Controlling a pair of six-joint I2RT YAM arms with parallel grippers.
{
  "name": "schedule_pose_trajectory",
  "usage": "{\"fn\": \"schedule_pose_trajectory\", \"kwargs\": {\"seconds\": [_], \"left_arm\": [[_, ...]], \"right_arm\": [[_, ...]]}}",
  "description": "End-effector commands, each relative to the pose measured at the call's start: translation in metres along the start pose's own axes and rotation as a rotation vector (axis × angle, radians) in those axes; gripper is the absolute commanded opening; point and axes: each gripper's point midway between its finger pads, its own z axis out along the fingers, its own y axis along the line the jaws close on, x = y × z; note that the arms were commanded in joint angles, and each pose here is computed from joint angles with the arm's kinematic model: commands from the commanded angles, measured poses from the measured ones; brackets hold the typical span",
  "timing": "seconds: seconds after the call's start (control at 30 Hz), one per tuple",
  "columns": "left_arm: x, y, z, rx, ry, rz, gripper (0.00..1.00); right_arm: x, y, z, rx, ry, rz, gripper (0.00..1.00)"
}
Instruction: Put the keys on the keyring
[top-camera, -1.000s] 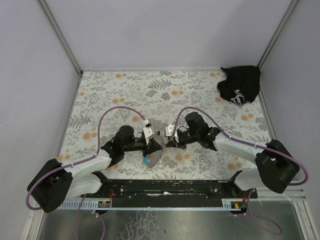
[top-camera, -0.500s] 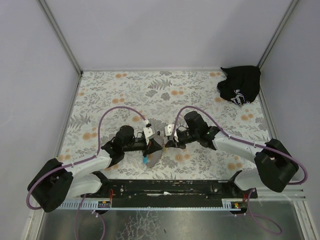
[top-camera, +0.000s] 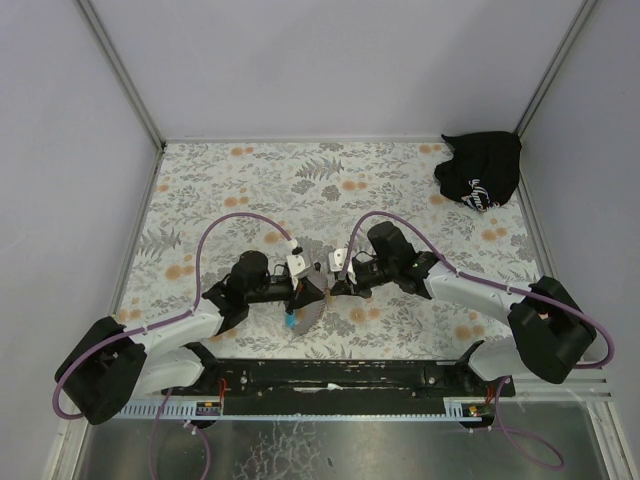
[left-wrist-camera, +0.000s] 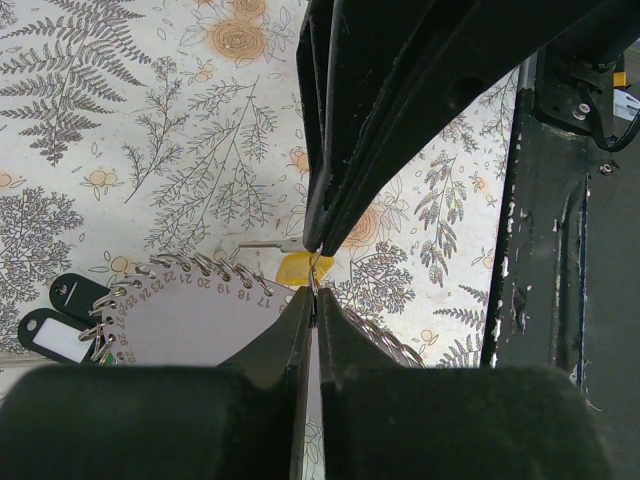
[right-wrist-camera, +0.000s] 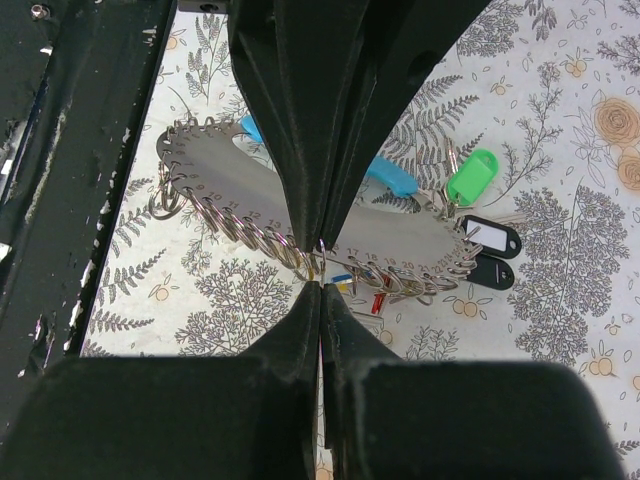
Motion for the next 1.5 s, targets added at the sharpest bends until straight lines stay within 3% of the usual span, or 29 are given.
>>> {"fn": "schedule_pose_trajectory", "kwargs": {"seconds": [0.0,1.17,1.47], "left_arm": [[-0.029,-0.002,0.004,0.022,-0.077,0.063,0.00],[-0.032,-0.004,0.001,0.017,-0.114,0.070,0.00],[-0.042,0.000,-0.010,-0.065,-0.256,0.041,0.00]], "right_arm": [[-0.020,-0.005,0.002,-0.012,-0.042,-0.045,0.00],[-0.030,0.000,0.009,-0.080,-0.102,-0.036,0.00],[-0.030,0.005,0.012,-0.112,-0.127,-0.020,0.00]]}}
